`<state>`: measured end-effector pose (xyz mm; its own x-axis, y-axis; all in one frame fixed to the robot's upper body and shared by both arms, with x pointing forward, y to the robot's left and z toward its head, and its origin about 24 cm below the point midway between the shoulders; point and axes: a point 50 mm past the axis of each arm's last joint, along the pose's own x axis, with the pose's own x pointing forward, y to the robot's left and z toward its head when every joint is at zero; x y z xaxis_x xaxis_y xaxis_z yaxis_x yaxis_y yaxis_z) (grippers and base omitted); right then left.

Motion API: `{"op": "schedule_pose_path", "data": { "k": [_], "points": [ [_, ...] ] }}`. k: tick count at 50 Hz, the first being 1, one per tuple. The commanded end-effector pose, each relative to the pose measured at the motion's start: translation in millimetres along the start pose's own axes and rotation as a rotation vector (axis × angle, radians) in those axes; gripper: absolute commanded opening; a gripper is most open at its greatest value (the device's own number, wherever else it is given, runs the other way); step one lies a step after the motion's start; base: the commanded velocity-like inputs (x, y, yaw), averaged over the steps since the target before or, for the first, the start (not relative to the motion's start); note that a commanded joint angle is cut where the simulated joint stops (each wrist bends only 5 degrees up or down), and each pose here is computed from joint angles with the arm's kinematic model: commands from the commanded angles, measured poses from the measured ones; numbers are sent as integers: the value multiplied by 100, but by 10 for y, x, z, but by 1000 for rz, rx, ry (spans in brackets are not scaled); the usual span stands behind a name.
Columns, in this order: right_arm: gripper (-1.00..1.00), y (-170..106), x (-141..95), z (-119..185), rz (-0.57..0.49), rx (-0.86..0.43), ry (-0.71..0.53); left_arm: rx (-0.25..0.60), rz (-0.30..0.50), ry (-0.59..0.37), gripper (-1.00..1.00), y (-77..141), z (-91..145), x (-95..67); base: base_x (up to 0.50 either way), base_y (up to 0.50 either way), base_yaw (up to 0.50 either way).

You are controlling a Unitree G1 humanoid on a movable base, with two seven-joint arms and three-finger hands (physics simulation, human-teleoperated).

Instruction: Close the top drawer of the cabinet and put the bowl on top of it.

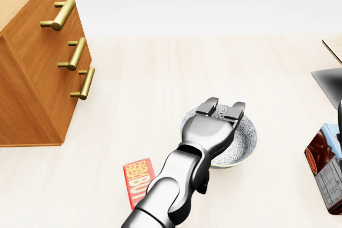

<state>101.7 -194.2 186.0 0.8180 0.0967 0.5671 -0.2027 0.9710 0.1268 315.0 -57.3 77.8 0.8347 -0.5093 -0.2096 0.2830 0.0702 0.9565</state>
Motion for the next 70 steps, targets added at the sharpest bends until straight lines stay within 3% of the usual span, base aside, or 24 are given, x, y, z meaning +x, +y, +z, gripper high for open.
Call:
{"op": "schedule_pose_path", "data": {
  "k": [1,46,47,48,49,70],
  "points": [
    [100,-6,6,7,-1,-1,-8,-11,-4,6,100,-31,-30,26,0,0,0],
    [100,-24,2,19,-7,4,-3,-45,-18,22,100,-183,-72,65,0,0,0],
    [100,-25,2,19,-6,4,-3,-45,-17,23,25,-183,-73,67,0,0,0],
    [100,-25,2,19,-6,4,-3,-45,-17,23,25,-183,-73,67,0,0,0],
    [100,-26,2,20,-7,4,-3,-43,-21,22,-100,-192,-69,67,0,0,0],
    [100,-32,-10,25,-3,11,5,-29,-28,18,-100,-206,-51,56,0,0,0]
  ]
}}
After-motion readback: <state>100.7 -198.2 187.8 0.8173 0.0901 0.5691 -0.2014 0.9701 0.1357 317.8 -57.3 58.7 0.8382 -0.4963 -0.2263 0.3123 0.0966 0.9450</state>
